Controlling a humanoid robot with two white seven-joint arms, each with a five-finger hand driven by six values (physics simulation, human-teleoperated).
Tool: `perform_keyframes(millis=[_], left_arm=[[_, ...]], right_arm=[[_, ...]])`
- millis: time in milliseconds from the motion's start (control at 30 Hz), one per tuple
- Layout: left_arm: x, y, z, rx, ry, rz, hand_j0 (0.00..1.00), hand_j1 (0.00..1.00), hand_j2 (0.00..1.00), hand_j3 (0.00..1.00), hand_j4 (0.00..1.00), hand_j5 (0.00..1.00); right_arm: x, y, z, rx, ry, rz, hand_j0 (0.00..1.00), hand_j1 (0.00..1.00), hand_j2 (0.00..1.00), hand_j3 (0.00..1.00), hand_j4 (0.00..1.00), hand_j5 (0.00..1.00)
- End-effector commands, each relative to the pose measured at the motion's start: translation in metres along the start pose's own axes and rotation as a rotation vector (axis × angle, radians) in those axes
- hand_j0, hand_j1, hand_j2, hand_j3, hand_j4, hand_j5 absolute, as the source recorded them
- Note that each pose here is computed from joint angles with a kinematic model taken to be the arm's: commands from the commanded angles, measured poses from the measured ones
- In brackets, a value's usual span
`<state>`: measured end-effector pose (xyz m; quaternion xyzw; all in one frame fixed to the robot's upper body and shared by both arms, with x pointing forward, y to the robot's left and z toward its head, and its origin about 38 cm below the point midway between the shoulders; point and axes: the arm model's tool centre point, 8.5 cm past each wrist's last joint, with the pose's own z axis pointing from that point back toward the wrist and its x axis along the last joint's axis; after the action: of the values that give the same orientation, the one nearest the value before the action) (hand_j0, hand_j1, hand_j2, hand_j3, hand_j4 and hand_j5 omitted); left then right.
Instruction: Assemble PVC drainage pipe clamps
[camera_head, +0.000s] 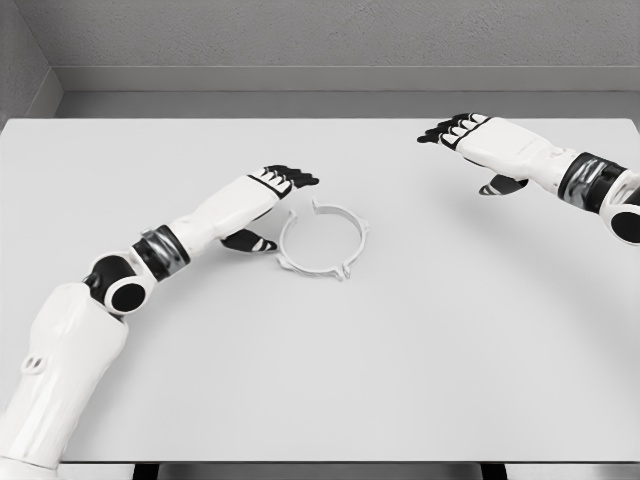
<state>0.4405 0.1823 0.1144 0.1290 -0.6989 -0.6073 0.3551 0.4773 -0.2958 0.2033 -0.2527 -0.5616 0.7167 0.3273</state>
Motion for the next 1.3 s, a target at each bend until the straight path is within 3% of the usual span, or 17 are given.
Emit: perform_keyframes(millis=[0, 333, 433, 1267], left_arm=[[0.002, 0.001, -0.002, 0.01, -0.005, 0.007, 1.0, 1.0, 1.0, 1.0, 1.0, 1.0], [-0.002, 0.004, 0.006, 0.022, 0.007, 0.011, 1.0, 1.0, 1.0, 1.0, 1.0, 1.0], [-0.003, 0.013, 0.016, 0.022, 0.003, -0.024, 1.0, 1.0, 1.0, 1.0, 1.0, 1.0], [0.008, 0.0, 0.019, 0.001, -0.015, -0.02, 1.0, 1.0, 1.0, 1.0, 1.0, 1.0]], right_arm=[[0.0, -0.001, 0.0, -0.004, 0.001, -0.004, 1.0, 1.0, 1.0, 1.0, 1.0, 1.0], [0.001, 0.001, 0.0, -0.002, -0.001, -0.006, 1.0, 1.0, 1.0, 1.0, 1.0, 1.0], [0.001, 0.001, 0.0, -0.002, -0.001, -0.006, 1.0, 1.0, 1.0, 1.0, 1.0, 1.0], [0.001, 0.002, 0.0, 0.001, -0.003, -0.006, 1.0, 1.0, 1.0, 1.0, 1.0, 1.0]])
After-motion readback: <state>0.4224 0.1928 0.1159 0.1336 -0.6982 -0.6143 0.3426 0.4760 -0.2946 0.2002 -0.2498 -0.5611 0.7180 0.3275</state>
